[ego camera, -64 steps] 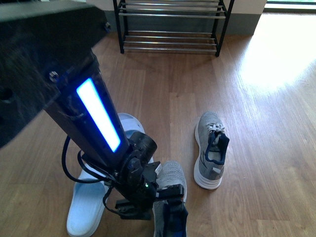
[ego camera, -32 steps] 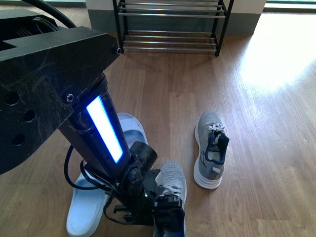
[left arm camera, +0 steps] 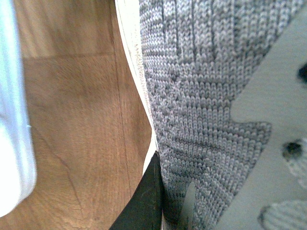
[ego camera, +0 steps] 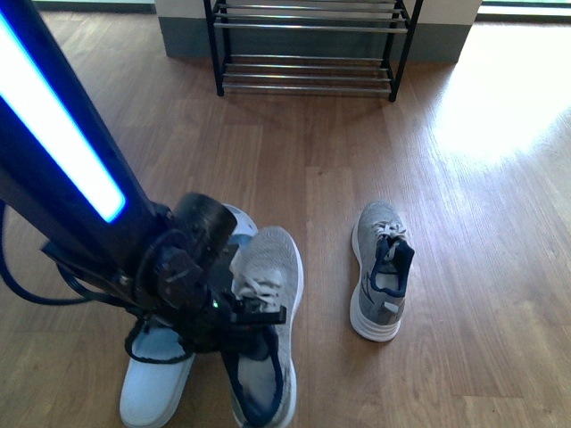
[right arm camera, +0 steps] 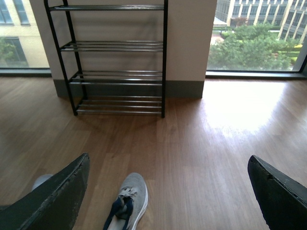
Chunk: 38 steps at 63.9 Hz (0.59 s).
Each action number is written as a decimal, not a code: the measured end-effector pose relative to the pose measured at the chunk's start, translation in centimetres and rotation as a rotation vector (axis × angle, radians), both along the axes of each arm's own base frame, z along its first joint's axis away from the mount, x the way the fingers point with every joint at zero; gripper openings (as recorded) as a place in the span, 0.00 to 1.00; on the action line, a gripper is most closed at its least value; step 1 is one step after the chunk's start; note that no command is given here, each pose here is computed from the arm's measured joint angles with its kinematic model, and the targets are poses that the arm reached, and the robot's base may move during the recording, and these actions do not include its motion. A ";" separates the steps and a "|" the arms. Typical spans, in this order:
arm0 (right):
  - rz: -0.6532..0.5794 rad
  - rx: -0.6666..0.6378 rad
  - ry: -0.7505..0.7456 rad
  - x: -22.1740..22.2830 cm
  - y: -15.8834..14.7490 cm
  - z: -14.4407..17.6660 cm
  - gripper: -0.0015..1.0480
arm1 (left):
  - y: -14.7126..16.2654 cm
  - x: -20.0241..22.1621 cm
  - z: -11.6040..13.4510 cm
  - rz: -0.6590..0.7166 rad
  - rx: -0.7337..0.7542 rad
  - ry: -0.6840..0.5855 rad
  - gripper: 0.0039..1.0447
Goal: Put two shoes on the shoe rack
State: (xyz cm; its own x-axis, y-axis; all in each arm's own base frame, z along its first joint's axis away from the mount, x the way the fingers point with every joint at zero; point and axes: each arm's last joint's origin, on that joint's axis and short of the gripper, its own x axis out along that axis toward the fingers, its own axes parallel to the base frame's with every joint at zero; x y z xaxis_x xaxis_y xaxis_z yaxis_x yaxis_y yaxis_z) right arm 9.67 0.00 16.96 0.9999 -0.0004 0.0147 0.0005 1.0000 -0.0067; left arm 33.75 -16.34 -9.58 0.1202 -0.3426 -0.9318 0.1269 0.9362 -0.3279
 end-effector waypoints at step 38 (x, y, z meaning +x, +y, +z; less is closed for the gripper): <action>0.000 0.000 0.000 0.0 0.0 0.0 0.91 | 12.5 -8.6 23.9 0.255 0.491 -0.738 0.06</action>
State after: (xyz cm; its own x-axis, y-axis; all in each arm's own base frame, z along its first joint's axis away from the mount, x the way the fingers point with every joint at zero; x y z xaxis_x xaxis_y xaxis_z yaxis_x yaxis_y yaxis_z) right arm 9.67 0.00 16.96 0.9999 0.0000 0.0147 0.0001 1.0000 -0.0067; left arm 25.17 -3.83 14.27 0.7593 0.1891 -0.6227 -0.0832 0.9772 0.1952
